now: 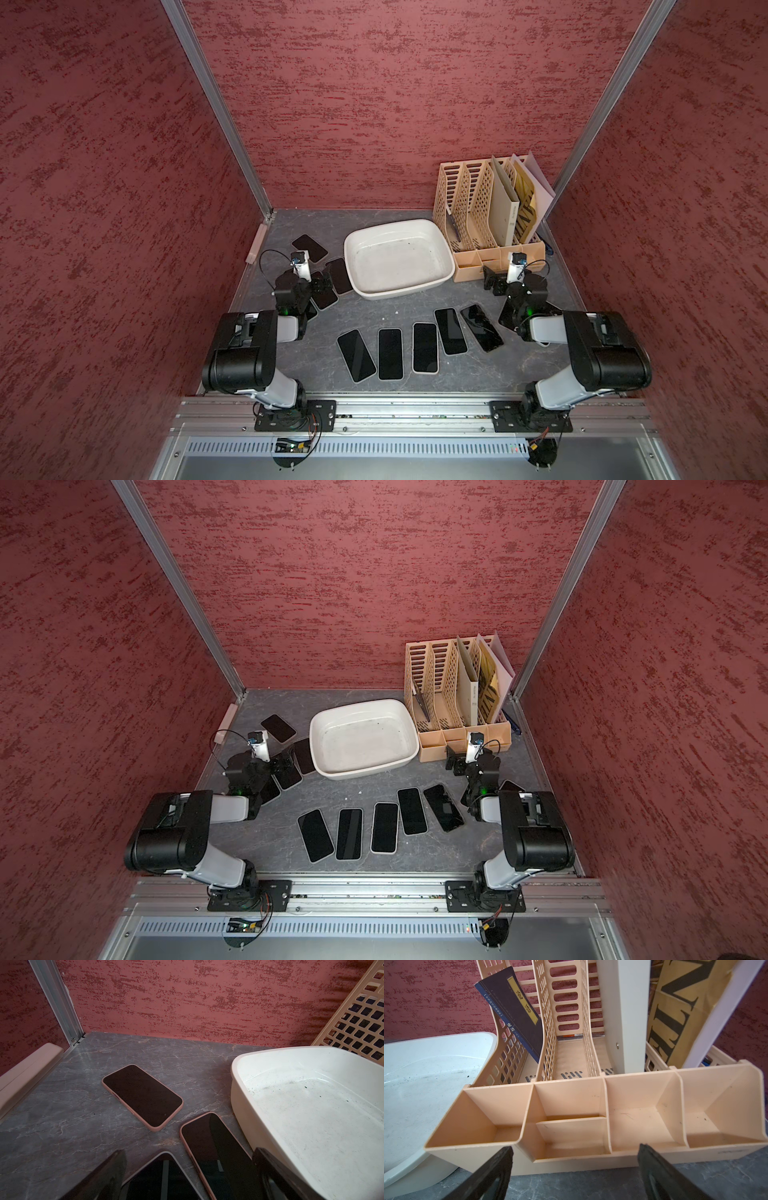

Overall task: Take the phone out of the storage box
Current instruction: Reset both arms

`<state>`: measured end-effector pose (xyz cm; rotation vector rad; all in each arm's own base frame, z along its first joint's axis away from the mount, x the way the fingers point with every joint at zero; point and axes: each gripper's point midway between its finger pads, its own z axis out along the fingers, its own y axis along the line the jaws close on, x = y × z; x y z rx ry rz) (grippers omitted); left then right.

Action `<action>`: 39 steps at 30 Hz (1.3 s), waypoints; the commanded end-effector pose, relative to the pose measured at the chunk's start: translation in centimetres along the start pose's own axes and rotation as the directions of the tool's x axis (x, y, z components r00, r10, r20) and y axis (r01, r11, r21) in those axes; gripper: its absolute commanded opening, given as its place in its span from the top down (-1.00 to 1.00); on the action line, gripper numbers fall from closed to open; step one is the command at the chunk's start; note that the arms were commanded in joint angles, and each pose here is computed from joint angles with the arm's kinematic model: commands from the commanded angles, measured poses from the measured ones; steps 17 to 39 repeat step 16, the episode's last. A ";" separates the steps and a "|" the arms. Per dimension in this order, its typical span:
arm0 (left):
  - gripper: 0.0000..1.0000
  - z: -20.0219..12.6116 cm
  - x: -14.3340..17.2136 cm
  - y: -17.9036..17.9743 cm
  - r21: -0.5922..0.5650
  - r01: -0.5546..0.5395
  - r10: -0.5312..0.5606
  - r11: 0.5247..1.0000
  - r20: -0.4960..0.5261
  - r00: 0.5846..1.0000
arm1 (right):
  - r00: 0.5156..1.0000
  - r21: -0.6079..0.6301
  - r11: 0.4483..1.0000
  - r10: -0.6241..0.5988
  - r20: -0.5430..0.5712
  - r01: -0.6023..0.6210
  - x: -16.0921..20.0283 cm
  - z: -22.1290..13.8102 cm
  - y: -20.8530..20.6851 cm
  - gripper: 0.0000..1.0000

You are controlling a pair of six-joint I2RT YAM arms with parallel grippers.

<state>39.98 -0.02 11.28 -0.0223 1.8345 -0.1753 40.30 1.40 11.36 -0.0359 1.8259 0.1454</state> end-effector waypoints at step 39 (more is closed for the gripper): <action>-0.99 0.1 -0.3 -0.2 0.001 -0.024 0.024 1.000 0.008 1.000 | 1.000 0.016 1.000 -0.013 0.007 0.012 -0.4 0.1 -0.1 -0.97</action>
